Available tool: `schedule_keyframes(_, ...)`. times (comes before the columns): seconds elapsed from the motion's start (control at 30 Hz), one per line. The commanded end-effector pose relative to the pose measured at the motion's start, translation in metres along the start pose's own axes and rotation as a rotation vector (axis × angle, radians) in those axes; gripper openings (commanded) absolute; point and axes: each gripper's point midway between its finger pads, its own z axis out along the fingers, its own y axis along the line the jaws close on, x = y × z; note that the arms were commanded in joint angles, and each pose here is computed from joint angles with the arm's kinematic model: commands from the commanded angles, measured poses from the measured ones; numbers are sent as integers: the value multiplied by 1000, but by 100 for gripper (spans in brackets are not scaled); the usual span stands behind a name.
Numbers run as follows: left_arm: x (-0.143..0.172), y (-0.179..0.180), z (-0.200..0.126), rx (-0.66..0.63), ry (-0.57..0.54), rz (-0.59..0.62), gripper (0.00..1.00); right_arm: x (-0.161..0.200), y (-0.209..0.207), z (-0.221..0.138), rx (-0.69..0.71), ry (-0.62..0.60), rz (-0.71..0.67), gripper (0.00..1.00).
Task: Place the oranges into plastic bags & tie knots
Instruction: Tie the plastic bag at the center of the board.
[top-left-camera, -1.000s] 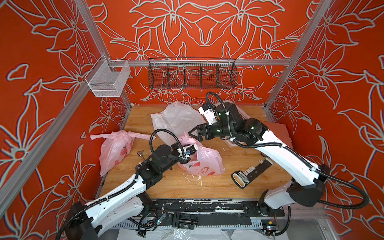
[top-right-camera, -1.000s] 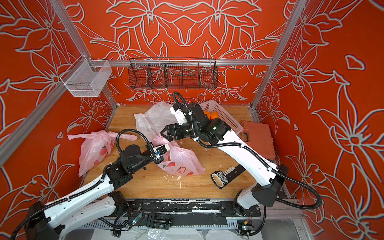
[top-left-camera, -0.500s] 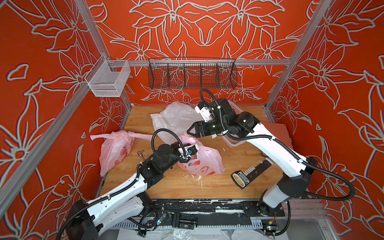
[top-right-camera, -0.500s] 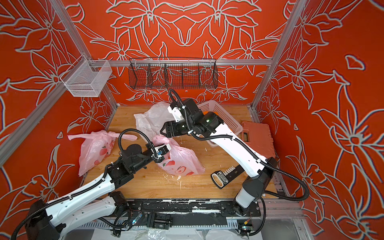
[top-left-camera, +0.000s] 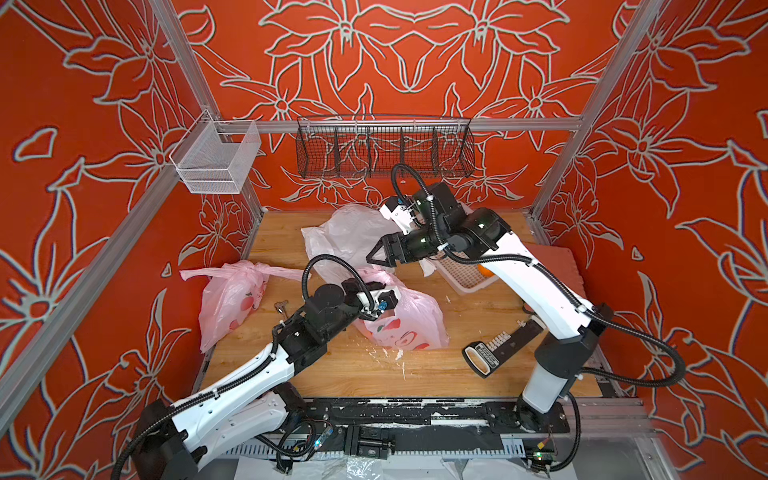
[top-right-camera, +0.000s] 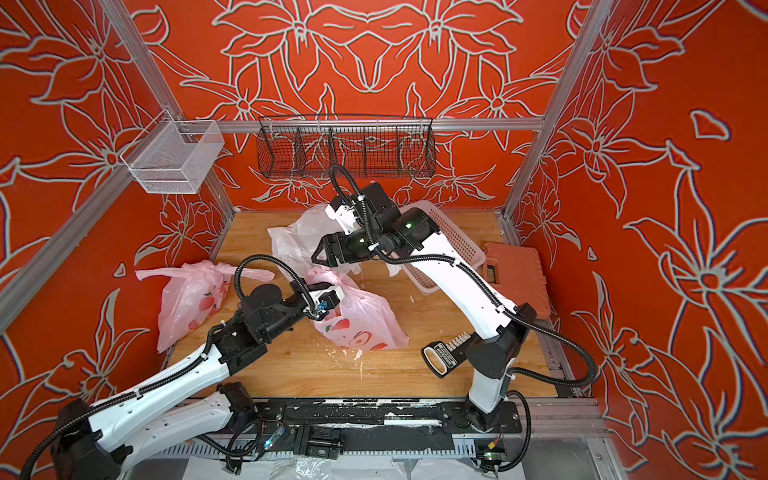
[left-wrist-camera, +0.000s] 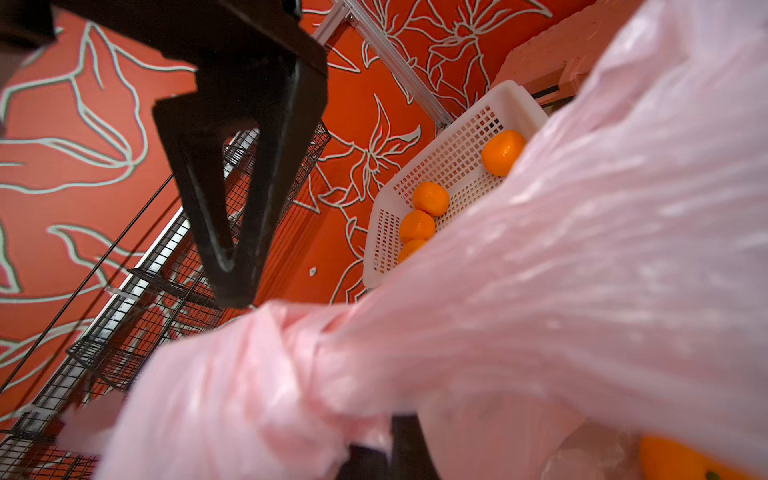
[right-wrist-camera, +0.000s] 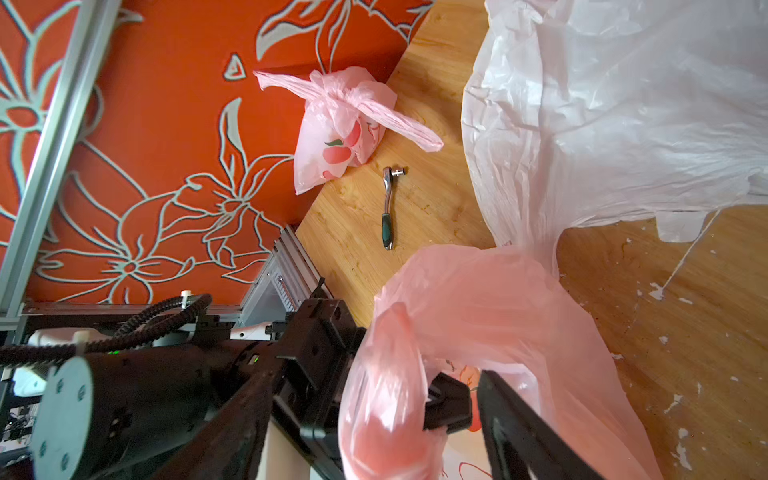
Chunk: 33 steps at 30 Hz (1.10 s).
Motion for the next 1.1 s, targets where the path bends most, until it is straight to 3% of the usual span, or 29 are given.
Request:
schedule_keyframes(0.0, -6, 8, 0, -20, -10, 23, 0, 2, 5, 2, -11, 32, 7, 80)
schedule_keyframes(0.1, -6, 8, 0, -18, -13, 20, 0, 1, 8, 8, -28, 38, 16, 74)
schedule_keyframes(0.23, -5, 7, 0, -13, -5, 22, 0, 2, 11, 13, -43, 46, 15, 59)
schedule_keyframes(0.57, -7, 3, -7, 21, 19, -43, 0, -4, 8, 15, -28, 13, 10, 1)
schedule_keyframes(1.07, 4, -9, -28, 88, 110, -240, 0, -26, -10, -20, 100, -214, -77, 0)
